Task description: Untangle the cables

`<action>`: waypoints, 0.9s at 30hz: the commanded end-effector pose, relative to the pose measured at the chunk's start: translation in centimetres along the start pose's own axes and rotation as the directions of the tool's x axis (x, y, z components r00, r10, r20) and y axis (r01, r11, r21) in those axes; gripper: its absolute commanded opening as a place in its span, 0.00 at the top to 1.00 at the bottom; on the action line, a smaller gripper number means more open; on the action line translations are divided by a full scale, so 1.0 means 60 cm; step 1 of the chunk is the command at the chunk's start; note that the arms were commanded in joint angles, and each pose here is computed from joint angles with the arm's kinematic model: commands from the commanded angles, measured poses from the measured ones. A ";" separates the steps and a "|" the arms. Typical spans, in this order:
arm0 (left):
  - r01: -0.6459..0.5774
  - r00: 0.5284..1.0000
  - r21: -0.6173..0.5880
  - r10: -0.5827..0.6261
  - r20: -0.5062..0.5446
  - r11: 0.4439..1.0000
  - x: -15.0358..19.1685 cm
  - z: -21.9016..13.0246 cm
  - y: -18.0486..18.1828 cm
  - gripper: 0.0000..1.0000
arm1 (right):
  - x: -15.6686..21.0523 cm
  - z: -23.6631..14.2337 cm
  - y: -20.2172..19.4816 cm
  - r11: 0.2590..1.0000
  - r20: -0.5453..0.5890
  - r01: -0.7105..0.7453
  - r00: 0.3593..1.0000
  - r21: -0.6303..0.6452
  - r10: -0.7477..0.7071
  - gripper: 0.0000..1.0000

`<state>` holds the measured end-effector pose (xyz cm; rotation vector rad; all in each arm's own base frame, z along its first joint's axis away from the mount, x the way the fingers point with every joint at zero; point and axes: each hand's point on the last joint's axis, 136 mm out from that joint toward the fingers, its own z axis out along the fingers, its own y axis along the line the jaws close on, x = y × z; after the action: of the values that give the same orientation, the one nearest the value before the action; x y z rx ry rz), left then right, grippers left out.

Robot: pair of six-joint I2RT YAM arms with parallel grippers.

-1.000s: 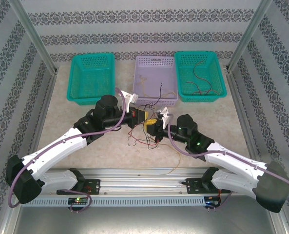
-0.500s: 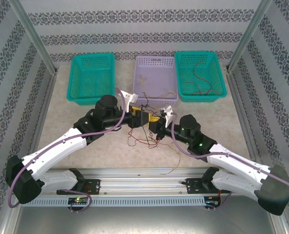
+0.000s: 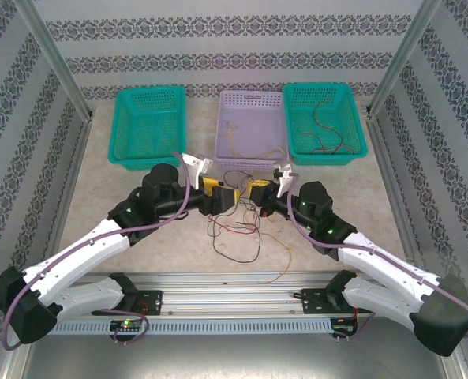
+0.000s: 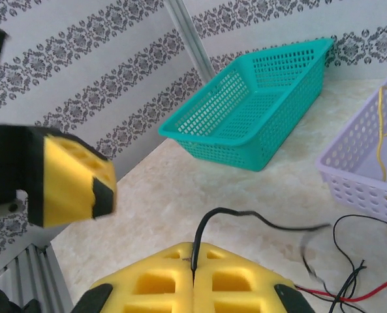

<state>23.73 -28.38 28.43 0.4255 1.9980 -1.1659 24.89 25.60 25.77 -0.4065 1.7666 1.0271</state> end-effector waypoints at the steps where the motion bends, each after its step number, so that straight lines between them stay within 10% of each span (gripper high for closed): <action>1: 0.019 1.000 0.033 -0.019 0.011 0.999 0.006 0.001 -0.002 0.23 | -0.034 -0.002 0.020 0.999 0.039 -0.001 0.999 -0.036 0.003 1.00; 27: 0.096 0.982 -0.136 -0.116 -0.146 0.986 0.193 0.045 0.147 0.33 | -0.387 -0.059 0.260 0.968 0.043 0.125 0.992 -0.219 -0.118 1.00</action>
<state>22.10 -26.67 13.54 0.3600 2.2907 -1.0810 23.27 27.04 53.23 -0.5615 1.5306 1.1248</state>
